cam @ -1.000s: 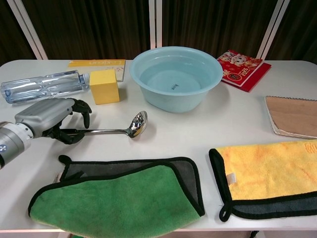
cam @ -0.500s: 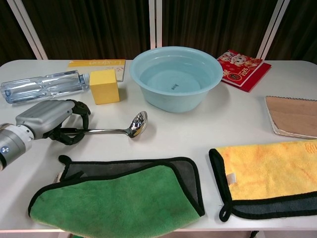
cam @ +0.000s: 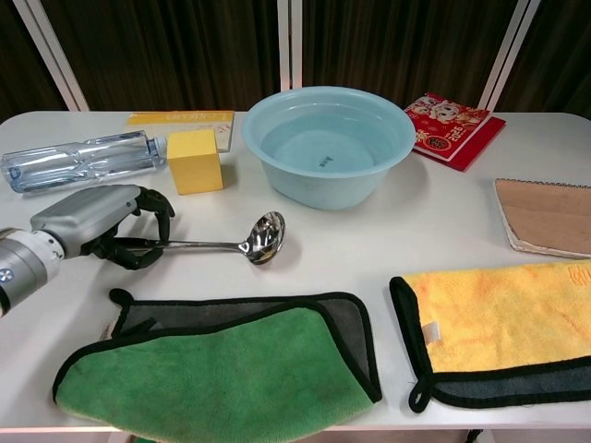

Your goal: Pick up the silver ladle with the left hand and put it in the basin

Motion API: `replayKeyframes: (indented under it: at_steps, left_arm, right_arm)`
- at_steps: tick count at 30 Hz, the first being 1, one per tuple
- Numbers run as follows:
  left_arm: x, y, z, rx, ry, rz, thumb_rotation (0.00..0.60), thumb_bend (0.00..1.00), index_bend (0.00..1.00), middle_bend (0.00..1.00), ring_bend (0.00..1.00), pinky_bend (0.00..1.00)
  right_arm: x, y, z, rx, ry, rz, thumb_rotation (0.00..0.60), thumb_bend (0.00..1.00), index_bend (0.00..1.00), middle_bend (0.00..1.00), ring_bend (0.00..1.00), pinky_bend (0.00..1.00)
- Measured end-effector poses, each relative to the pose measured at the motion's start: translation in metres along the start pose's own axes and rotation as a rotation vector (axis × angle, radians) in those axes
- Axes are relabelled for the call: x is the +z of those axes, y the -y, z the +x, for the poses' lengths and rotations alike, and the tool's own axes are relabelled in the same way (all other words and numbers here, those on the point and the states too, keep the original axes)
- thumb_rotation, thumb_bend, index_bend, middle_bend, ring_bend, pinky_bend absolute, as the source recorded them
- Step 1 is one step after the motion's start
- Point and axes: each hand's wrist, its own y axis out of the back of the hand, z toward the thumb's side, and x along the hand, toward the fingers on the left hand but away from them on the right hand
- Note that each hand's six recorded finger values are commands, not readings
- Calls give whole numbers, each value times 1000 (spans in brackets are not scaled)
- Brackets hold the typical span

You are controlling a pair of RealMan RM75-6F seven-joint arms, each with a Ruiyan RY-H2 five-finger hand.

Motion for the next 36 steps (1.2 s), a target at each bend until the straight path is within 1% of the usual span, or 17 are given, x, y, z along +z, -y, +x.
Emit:
replayKeyframes:
  at_steps: [4,9,14,19,25,31,36]
  left_arm:
    - [5,-9,-2,30,26,-47,600,385,683,365,262,451]
    - [10,-19,-5,60,59,-68,600,405,717,440,374,597]
    - [11,-21,-6,54,72,-88,600,408,727,481,431,693]
    - [11,-22,-7,45,78,-114,600,409,730,531,516,786]
    - [13,-25,-8,14,85,-163,600,420,741,590,608,866]
    - [13,-30,-9,-34,79,-223,600,418,741,630,646,893]
    - [14,-40,-10,-51,82,-253,600,417,741,647,661,902]
  right_arm:
    - [-1,0,0,3,-3,-4,600,336,0,0,0,0]
    - [-1,1,1,4,-5,-7,600,334,0,0,0,0]
    - [-1,1,1,6,-6,-8,600,330,0,0,0,0]
    - [-1,0,1,4,-9,-7,600,323,0,0,0,0]
    - [0,0,1,5,-11,-7,600,323,0,0,0,0]
    - [0,0,1,8,-12,-7,600,325,0,0,0,0]
    - [0,-1,1,4,-13,-6,600,323,0,0,0,0]
